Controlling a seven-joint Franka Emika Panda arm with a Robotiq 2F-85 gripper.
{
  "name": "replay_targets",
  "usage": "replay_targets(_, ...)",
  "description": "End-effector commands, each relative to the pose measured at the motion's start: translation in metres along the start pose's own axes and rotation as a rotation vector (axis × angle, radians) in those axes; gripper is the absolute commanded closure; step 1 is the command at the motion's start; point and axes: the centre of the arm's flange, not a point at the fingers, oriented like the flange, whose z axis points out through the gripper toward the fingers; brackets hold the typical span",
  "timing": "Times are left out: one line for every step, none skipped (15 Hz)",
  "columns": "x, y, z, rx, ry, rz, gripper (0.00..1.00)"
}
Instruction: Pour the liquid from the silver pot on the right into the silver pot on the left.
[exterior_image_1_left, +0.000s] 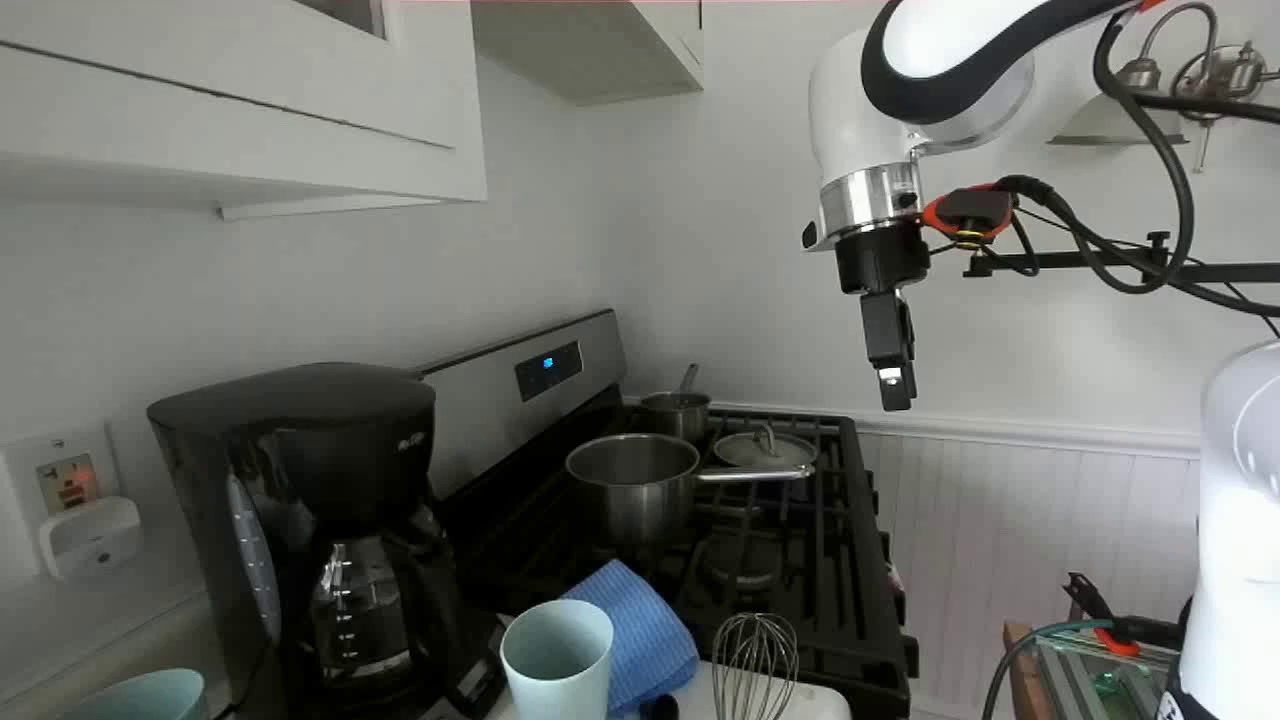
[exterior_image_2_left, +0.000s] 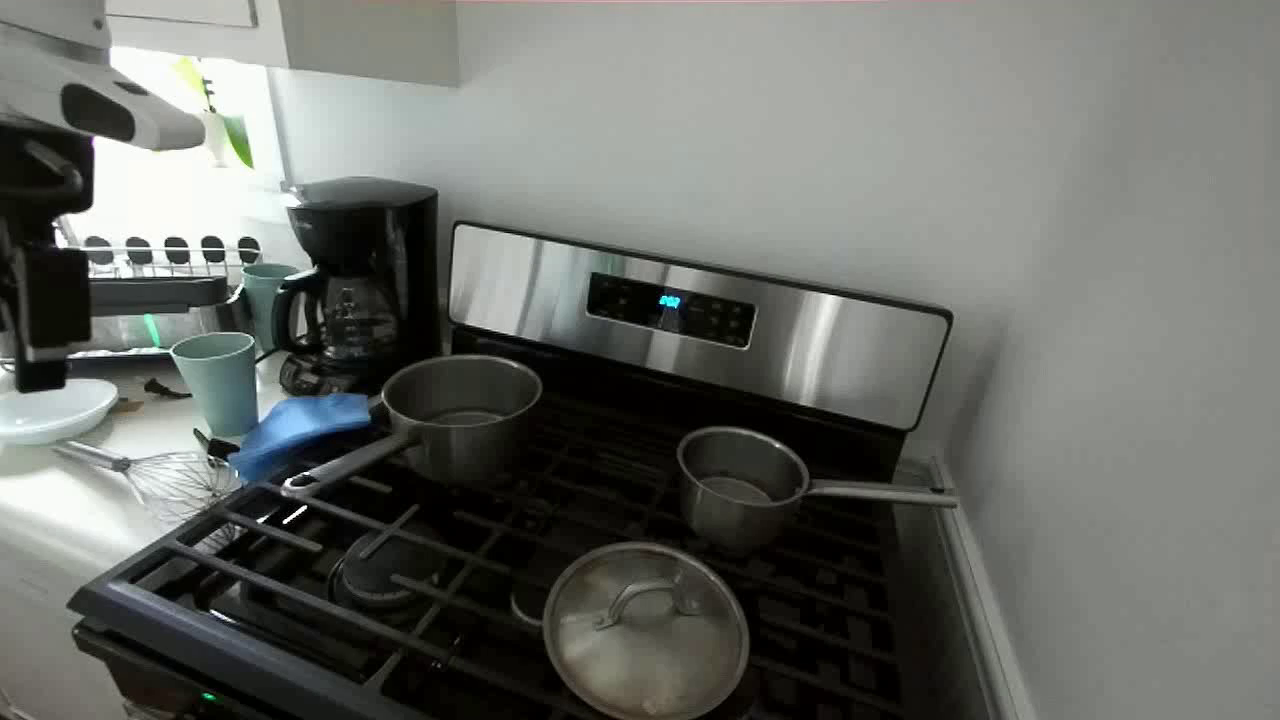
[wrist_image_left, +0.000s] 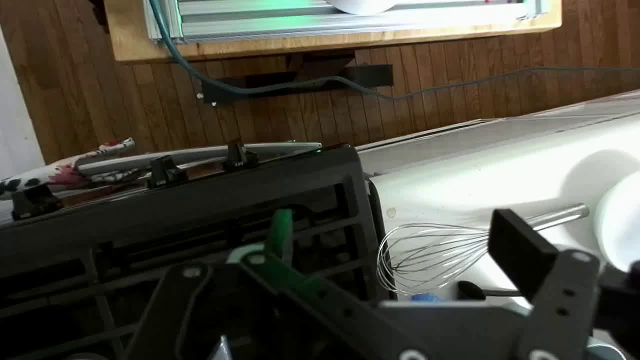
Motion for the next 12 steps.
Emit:
replay_targets(0.000, 0.000, 0.000, 0.000, 0.000, 0.000, 0.00)
replay_targets(0.000, 0.000, 0.000, 0.000, 0.000, 0.000, 0.00)
replay_targets(0.000, 0.000, 0.000, 0.000, 0.000, 0.000, 0.00)
replay_targets(0.000, 0.000, 0.000, 0.000, 0.000, 0.000, 0.00)
replay_targets(0.016, 0.005, 0.002, -0.018, 0.030, 0.093, 0.00)
replay_targets(0.029, 0.011, 0.001, -0.020, 0.071, 0.164, 0.00)
replay_targets(0.045, 0.020, -0.002, -0.006, 0.126, 0.196, 0.00)
replay_targets(0.055, 0.027, -0.006, -0.007, 0.173, 0.238, 0.00)
replay_targets(0.067, 0.037, -0.011, -0.005, 0.225, 0.277, 0.00)
replay_targets(0.078, 0.047, -0.015, -0.003, 0.276, 0.313, 0.00)
replay_targets(0.090, 0.061, -0.020, 0.000, 0.318, 0.354, 0.00)
replay_targets(0.098, 0.072, -0.026, -0.001, 0.363, 0.395, 0.00)
